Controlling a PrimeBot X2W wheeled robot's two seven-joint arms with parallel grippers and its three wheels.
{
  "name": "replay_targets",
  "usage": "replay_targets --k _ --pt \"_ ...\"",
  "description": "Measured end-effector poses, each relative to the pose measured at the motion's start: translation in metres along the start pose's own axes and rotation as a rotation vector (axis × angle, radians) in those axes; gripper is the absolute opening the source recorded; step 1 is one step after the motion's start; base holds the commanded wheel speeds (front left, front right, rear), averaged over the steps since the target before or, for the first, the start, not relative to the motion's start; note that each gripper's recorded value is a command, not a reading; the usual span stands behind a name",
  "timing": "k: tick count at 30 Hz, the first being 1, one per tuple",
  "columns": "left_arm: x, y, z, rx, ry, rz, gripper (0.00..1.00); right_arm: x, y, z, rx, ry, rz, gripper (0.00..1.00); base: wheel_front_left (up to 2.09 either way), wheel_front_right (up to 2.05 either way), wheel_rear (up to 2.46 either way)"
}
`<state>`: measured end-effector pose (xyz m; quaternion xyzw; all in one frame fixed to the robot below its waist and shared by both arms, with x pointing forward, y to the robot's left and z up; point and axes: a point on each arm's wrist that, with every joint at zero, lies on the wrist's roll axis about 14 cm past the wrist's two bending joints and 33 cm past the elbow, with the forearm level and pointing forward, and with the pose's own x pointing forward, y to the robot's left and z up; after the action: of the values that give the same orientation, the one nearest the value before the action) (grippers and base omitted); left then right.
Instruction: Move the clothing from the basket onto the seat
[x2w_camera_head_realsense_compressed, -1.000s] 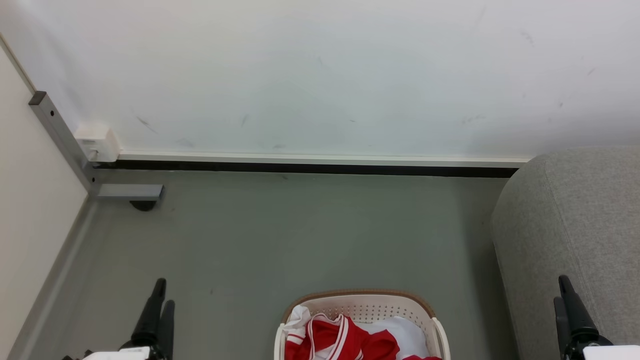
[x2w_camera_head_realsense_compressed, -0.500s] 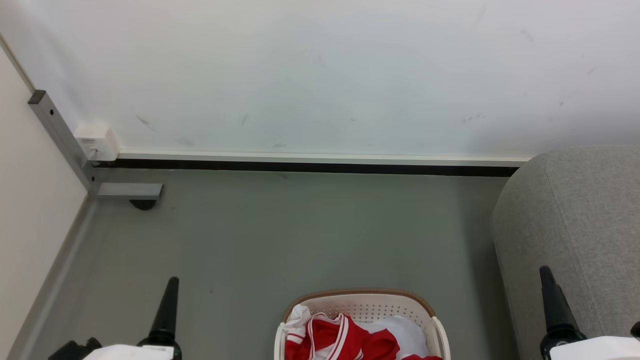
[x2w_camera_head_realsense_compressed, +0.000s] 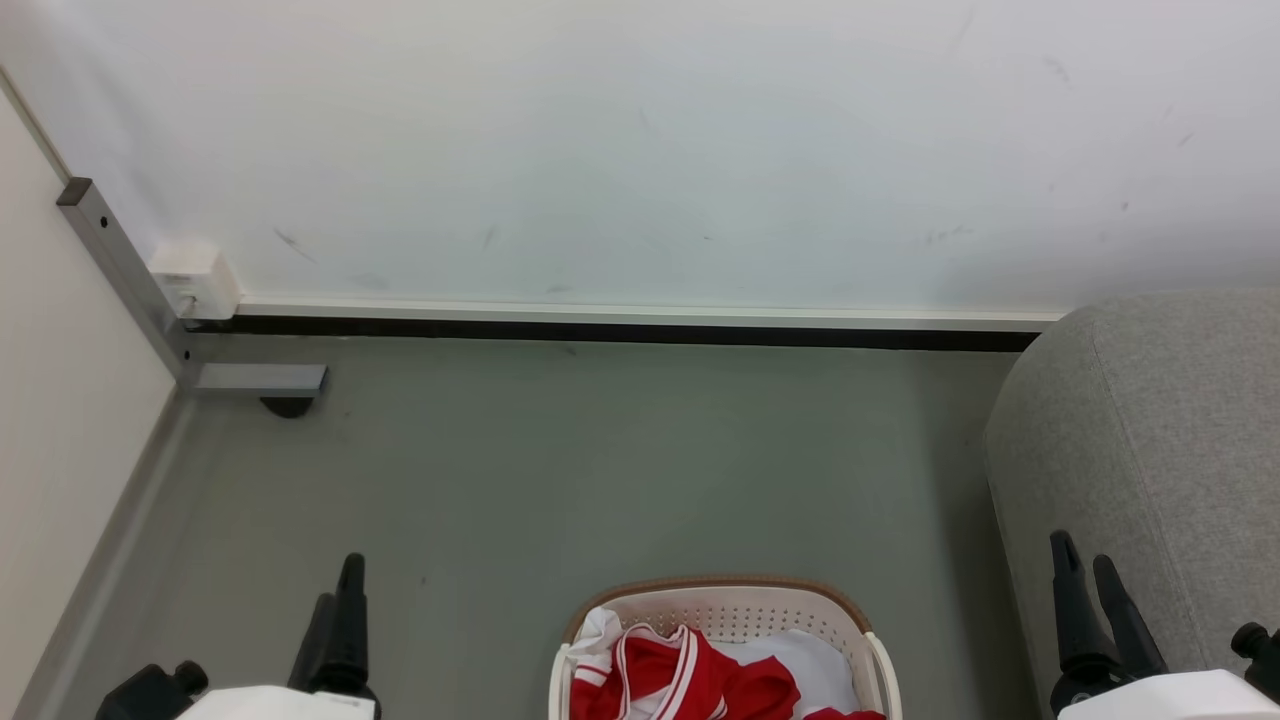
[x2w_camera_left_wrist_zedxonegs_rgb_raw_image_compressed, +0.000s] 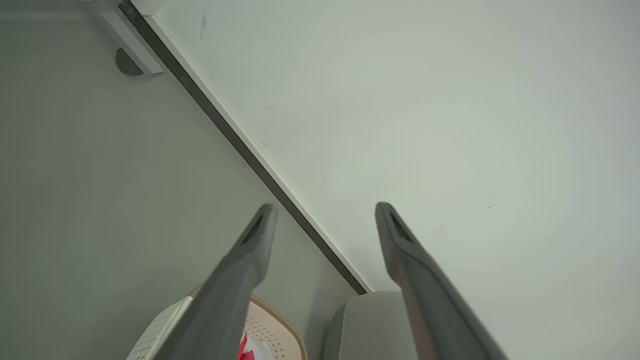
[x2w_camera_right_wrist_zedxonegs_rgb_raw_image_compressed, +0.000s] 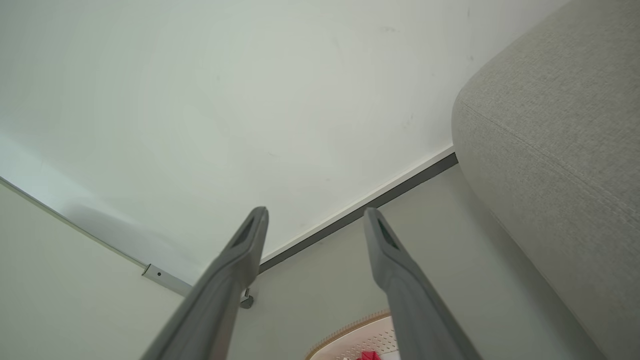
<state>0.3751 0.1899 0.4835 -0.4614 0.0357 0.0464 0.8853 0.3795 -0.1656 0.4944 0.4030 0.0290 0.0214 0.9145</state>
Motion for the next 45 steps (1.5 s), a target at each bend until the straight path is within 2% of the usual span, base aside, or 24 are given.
replay_targets --k 23,45 --pt "0.000 -0.015 0.000 0.314 -0.043 -0.056 1.00 -0.004 0.006 -0.003 -0.312 -0.013 0.035 1.00 0.00 0.00 0.00" --pt "-0.002 -0.023 -0.005 0.569 -0.065 -0.103 1.00 -0.007 0.005 -0.002 -0.506 -0.035 0.050 1.00 0.00 0.00 0.00"
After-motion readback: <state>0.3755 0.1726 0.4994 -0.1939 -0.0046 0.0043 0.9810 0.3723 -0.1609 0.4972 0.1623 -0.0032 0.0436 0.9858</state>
